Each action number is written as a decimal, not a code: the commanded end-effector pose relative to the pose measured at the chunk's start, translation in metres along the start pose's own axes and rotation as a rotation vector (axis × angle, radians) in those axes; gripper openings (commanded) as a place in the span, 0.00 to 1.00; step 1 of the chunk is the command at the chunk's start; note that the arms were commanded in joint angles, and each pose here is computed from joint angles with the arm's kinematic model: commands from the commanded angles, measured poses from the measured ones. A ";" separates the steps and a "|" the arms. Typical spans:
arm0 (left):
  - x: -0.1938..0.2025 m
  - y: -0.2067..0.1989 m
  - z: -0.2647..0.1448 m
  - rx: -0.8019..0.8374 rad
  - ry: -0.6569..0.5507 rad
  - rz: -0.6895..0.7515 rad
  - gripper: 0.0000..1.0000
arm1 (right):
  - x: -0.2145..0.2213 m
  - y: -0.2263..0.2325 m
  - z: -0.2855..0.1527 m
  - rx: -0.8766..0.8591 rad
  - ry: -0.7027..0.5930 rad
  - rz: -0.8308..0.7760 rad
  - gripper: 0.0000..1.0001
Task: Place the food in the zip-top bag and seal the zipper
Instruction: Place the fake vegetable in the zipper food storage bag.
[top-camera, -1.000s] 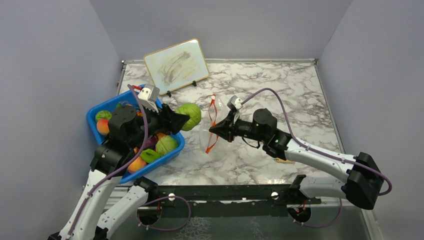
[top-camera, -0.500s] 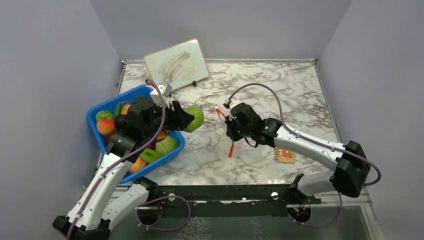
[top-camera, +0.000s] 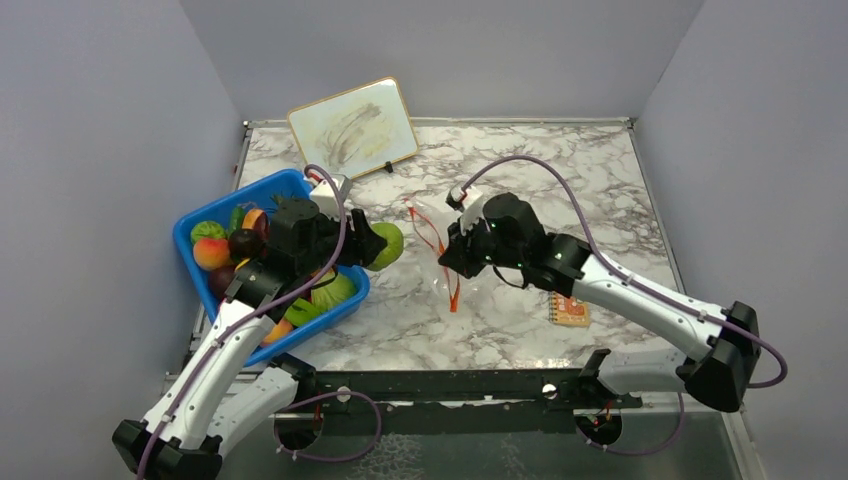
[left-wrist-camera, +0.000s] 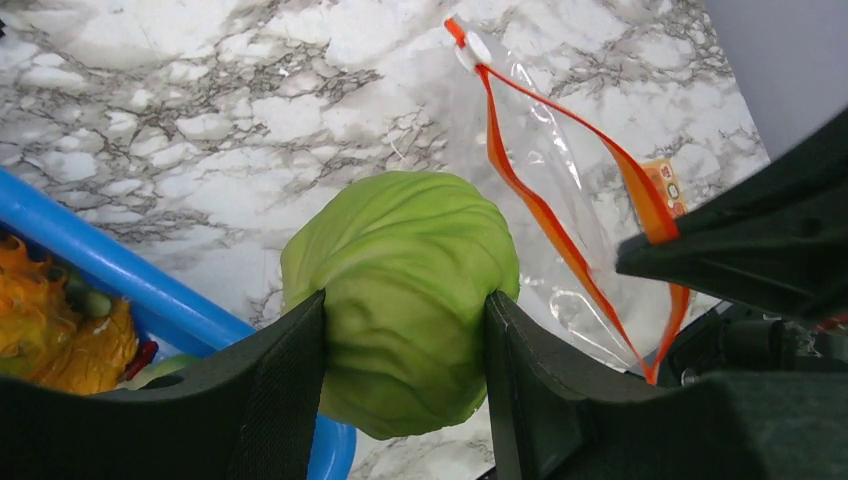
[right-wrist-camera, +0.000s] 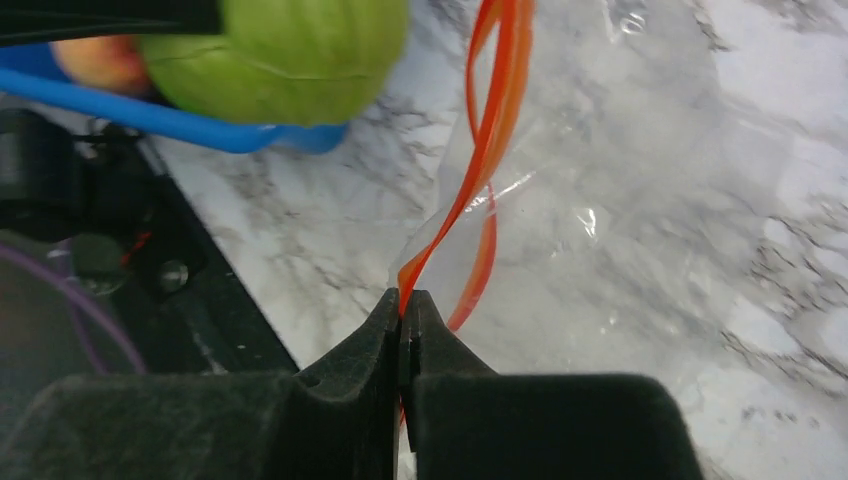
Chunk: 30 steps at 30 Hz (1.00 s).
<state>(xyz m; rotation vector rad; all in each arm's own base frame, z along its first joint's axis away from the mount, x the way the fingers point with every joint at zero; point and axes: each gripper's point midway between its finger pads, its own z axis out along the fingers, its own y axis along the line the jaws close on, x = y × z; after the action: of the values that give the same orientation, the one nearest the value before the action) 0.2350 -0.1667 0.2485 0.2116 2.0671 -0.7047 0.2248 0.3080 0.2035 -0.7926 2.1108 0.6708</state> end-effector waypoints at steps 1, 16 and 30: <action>-0.019 -0.027 -0.006 0.129 -0.064 -0.027 0.00 | -0.018 0.052 -0.017 -0.299 -0.151 -0.049 0.01; 0.003 -0.049 0.007 0.310 -0.092 -0.312 0.00 | -0.005 0.062 -0.008 -0.379 -0.182 -0.013 0.01; 0.032 -0.024 0.027 0.186 0.022 -0.320 0.00 | -0.018 0.061 -0.016 -0.370 -0.233 -0.030 0.01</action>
<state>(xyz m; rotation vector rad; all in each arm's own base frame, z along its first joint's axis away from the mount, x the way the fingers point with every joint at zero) 0.2206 -0.2069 0.2094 -0.0257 2.1069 -1.1196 0.1817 0.3386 0.2142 -0.8985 1.8770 1.0691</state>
